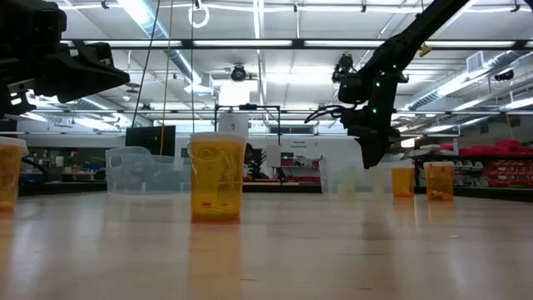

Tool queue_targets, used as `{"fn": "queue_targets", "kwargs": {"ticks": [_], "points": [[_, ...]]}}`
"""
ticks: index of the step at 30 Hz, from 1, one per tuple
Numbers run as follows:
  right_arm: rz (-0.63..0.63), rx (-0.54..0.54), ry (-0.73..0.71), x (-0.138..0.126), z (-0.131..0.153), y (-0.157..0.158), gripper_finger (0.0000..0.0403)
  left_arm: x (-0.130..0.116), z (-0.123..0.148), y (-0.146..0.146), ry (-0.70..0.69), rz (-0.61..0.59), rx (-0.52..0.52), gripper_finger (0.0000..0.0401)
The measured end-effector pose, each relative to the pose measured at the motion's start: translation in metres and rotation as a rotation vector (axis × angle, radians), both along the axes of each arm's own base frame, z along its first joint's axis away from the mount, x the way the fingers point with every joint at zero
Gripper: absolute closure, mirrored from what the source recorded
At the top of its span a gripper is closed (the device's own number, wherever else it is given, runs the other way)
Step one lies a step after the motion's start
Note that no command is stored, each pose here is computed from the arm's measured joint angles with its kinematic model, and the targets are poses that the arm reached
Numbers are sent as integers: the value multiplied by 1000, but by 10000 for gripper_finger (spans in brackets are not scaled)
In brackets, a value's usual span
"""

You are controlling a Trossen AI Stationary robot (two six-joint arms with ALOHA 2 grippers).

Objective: Pick and place medicine bottles into bin by pill shape (circle, oval)
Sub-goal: Move the wide orange pill bottle to the center of the table

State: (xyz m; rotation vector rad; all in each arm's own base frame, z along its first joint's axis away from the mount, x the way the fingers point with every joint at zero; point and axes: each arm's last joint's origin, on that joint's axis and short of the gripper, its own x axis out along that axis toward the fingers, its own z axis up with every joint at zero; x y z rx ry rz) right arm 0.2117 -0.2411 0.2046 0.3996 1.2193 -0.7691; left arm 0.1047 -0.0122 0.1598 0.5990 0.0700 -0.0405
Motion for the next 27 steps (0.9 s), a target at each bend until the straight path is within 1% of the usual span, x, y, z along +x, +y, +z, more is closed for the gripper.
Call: {"fn": "queue_targets", "kwargs": {"ticks": [4, 7, 12, 18, 21, 24, 27], "points": [[30, -16, -17, 3, 1, 0, 206, 0, 0, 0, 0, 0, 0, 344], [69, -18, -17, 10, 1, 6, 197, 0, 0, 0, 0, 0, 0, 349], [125, -33, 0, 25, 1, 20, 197, 0, 0, 0, 0, 0, 0, 348], [161, -96, 59, 39, 2, 38, 198, 0, 0, 0, 0, 0, 0, 341], [150, -119, 88, 40, 7, 47, 198, 0, 0, 0, 0, 0, 0, 345], [123, -164, 121, 35, 19, 55, 198, 0, 0, 0, 0, 0, 0, 349], [101, -193, 99, 26, 35, 62, 198, 0, 0, 0, 0, 0, 0, 350]]}}
